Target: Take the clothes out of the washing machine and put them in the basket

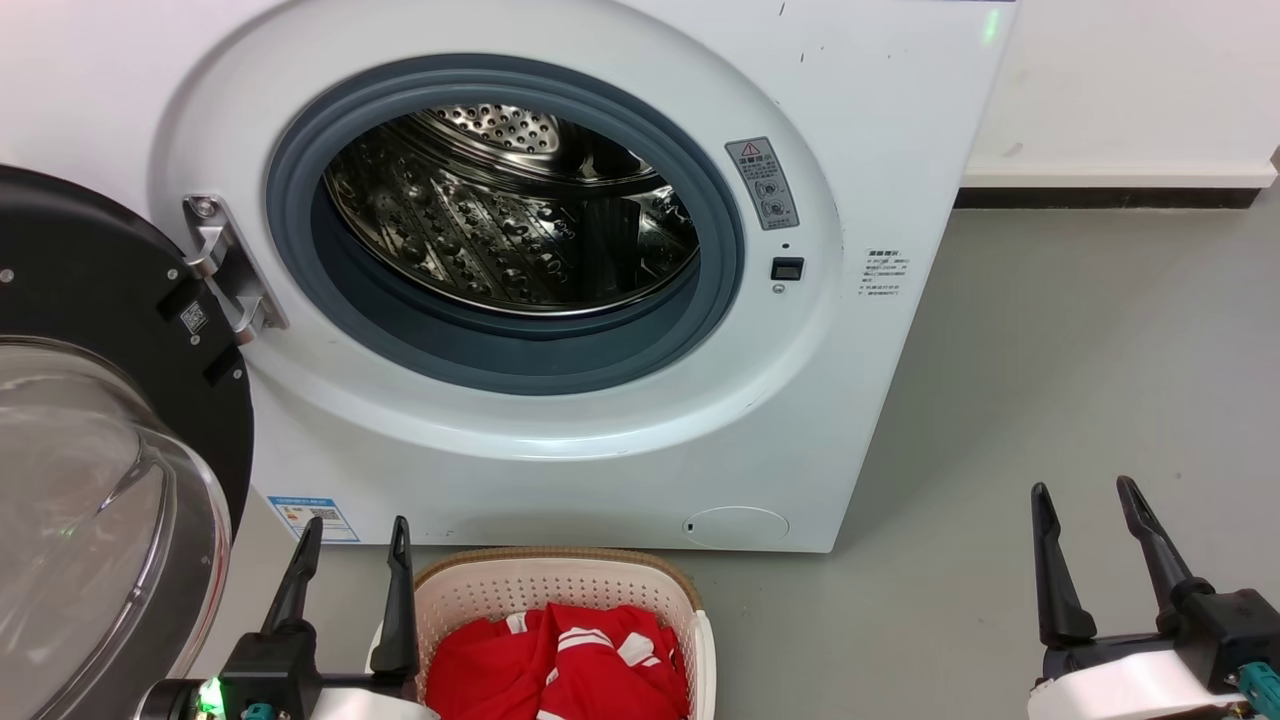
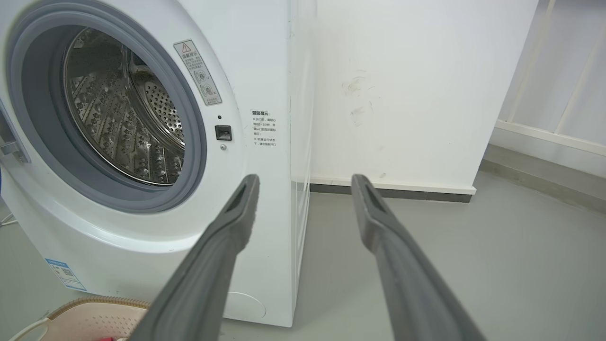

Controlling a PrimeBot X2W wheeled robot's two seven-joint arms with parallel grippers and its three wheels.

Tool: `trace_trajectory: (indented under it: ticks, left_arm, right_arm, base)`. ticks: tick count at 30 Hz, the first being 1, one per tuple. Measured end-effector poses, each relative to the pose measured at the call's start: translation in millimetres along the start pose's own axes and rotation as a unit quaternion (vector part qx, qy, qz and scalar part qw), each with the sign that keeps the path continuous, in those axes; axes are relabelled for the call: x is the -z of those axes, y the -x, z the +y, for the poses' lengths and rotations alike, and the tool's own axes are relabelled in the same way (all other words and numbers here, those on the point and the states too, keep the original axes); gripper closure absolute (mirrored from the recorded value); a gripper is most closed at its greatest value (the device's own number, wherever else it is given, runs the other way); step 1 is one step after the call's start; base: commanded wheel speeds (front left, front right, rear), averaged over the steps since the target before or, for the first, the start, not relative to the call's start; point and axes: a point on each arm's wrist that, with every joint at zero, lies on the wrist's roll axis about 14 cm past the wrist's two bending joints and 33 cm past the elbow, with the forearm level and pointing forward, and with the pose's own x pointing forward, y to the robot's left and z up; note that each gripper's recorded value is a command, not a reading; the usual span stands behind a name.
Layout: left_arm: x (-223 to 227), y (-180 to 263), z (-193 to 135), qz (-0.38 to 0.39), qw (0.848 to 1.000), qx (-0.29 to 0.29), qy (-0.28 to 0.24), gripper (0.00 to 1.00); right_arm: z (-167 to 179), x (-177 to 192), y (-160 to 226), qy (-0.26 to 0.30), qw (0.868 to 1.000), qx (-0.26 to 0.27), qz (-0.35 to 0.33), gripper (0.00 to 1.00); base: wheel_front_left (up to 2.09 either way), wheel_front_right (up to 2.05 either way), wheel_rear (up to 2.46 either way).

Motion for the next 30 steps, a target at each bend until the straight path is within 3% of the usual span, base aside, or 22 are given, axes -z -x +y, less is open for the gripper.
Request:
trace_trajectory:
  ticks: [17,18,22,30]
  left_arm:
    - [1,-2,-4,0.001,1.000,0.005,0.004,0.00]
    - [4,-1,-4,0.005,1.000,0.005,0.005,1.00]
    - [21,5,-4,0.036,0.999,0.002,0.014,1.00]
    - [29,5,3,0.057,0.994,-0.022,0.093,1.00]
  right_arm:
    - [-3,1,0,0.005,1.000,0.003,0.003,0.00]
    - [-2,4,1,0.004,1.000,0.003,0.007,1.00]
    - [-2,19,6,-0.005,0.999,0.006,0.032,1.00]
    - [-8,26,7,-0.087,0.995,0.030,0.047,1.00]
  base:
    - [0.00,0.00,0.00]
    - [0.00,0.00,0.00]
    - [0.00,0.00,0.00]
    - [0.00,0.00,0.00]
